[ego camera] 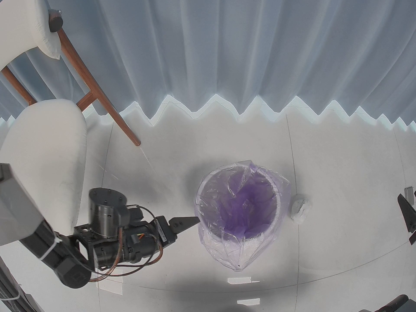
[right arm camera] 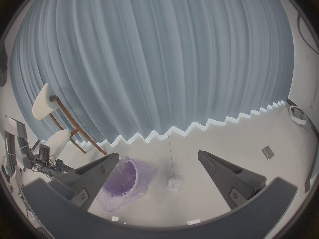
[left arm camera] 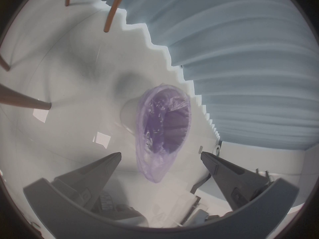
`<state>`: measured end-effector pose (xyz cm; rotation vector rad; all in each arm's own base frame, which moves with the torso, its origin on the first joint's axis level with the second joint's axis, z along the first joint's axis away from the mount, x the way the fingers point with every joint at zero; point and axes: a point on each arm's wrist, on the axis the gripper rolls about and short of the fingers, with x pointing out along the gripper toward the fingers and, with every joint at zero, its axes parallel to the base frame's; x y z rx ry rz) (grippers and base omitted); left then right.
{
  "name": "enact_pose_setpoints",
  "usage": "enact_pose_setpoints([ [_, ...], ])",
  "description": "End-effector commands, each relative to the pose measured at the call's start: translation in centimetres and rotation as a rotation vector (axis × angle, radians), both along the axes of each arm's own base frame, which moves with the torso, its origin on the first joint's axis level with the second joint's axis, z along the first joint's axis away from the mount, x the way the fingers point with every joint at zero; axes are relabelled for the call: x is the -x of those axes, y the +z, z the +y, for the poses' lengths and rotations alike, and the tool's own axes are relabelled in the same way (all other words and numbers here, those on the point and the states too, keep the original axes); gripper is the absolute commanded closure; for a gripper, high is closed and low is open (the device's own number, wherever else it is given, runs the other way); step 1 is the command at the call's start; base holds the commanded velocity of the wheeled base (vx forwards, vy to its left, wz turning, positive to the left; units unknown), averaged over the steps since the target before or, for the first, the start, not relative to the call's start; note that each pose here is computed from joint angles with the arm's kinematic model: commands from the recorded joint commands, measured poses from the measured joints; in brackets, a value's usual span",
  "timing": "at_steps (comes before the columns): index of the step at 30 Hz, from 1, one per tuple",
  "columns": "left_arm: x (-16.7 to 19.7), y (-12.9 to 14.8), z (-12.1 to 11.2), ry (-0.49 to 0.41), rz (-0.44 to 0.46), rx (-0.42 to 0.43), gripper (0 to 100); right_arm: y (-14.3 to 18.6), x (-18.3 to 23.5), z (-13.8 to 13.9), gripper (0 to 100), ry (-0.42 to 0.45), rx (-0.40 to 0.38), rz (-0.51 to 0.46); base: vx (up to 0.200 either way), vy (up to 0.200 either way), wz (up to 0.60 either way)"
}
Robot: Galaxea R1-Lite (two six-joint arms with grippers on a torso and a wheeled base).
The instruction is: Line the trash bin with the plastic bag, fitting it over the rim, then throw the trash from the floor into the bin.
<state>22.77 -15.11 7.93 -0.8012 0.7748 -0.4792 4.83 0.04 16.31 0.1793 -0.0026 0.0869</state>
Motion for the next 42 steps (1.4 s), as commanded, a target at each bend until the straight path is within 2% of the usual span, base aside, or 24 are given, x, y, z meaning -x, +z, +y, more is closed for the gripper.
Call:
enact_pose_setpoints([
  [1, -2.6, -4.5, -2.2, -0.044, 0.031, -0.127, 0, 0.3, 1.4, 0.1, 0, -0.003, 0.025, -0.076, 0.0, 0.0, 0.0],
  [5, -3.7, -5.8, -2.9, -0.034, 0.036, -0.148, 0, 0.3, 1.6, 0.1, 0, -0.004, 0.048, -0.087, 0.0, 0.0, 0.0],
  [16, -6.3, -6.8, -4.9, -0.019, 0.001, -0.135, 0, 0.1, 1.6, 0.1, 0, -0.004, 0.054, -0.078, 0.0, 0.0, 0.0],
  [17, -6.5, -7.0, -5.1, -0.006, -0.004, -0.141, 100, 0.0, 1.6, 0.1, 0, -0.004, 0.054, -0.075, 0.0, 0.0, 0.0],
  [20, -7.1, -7.2, -5.3, 0.032, -0.018, -0.15, 100, 0.0, 1.6, 0.1, 0, -0.004, 0.054, -0.077, 0.0, 0.0, 0.0],
  [26, -6.6, -7.1, -5.3, 0.049, -0.014, -0.163, 100, -0.3, 1.6, 0.1, 0, -0.004, 0.053, -0.064, 0.0, 0.0, 0.0],
  [34, -4.0, -7.6, -3.3, 0.07, 0.037, -0.226, 100, -0.7, 1.6, 0.1, 0, -0.004, 0.053, -0.055, 0.0, 0.0, 0.0],
  [37, -3.6, -8.2, -2.4, 0.138, 0.023, -0.252, 100, -0.9, 1.5, 0.1, 0, -0.002, 0.052, -0.046, 0.0, 0.0, 0.0],
  [42, -3.7, -9.6, -2.2, 0.17, 0.028, -0.272, 100, -1.3, 1.6, 0.1, 0, 0.011, 0.053, -0.033, 0.0, 0.0, 0.0],
])
